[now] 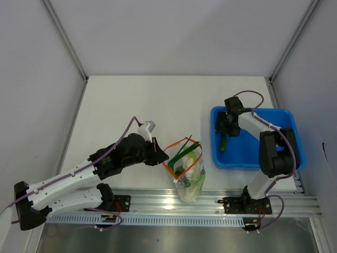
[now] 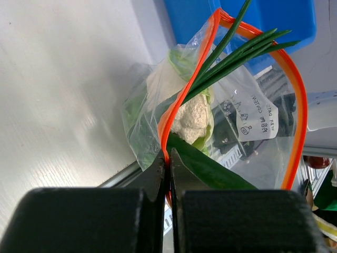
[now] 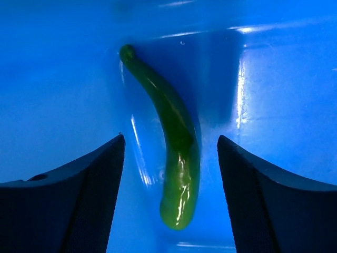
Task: Place the food in the zip-top bag and seal the zipper
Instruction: Pick up the fake vegetable from the bin.
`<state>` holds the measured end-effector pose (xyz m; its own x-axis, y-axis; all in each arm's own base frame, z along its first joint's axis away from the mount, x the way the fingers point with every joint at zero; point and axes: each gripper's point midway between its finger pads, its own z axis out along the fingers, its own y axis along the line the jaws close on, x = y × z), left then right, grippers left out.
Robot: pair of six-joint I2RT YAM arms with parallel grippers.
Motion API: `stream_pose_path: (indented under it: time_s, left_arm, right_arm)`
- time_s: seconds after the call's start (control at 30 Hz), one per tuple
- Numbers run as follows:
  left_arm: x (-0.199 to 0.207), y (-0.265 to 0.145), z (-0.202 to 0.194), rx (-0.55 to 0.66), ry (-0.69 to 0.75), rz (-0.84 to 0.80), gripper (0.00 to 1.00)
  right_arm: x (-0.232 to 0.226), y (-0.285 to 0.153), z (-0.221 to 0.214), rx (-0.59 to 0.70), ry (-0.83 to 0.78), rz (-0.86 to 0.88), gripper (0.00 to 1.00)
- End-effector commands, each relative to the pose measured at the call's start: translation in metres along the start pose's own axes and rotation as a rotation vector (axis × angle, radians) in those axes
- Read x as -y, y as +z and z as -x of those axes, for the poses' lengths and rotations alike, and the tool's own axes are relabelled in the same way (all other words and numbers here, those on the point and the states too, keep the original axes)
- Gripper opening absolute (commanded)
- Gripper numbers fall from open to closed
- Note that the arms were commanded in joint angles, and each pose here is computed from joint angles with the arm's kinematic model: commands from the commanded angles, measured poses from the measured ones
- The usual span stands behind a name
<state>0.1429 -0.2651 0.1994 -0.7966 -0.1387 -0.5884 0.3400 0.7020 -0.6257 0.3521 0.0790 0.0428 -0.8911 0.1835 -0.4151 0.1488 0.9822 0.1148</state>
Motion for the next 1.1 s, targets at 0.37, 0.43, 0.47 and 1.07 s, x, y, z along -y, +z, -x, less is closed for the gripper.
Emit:
stream_pose_path:
  time_s: [0.37,0.43,0.47,1.07]
  left_arm:
    - [0.020,-0.008,0.018,0.056,0.019,-0.069,0.01]
    - [0.020,-0.007,0.019,0.056,0.016,-0.067,0.01]
    - [0.020,-0.007,0.018,0.055,0.014,-0.066,0.00]
    - [0.022,-0.008,0.023,0.069,0.016,-0.061,0.01]
  right_arm:
    - [0.010,0.024,-0.021,0.004,-0.047,-0.078,0.34]
    - [0.012,0.022,-0.021,0.008,-0.047,-0.094,0.30]
    - [0.013,0.018,-0.017,0.024,-0.043,-0.103,0.27]
    - [0.009,-0.163,0.026,0.324,0.028,-0.006,0.02]
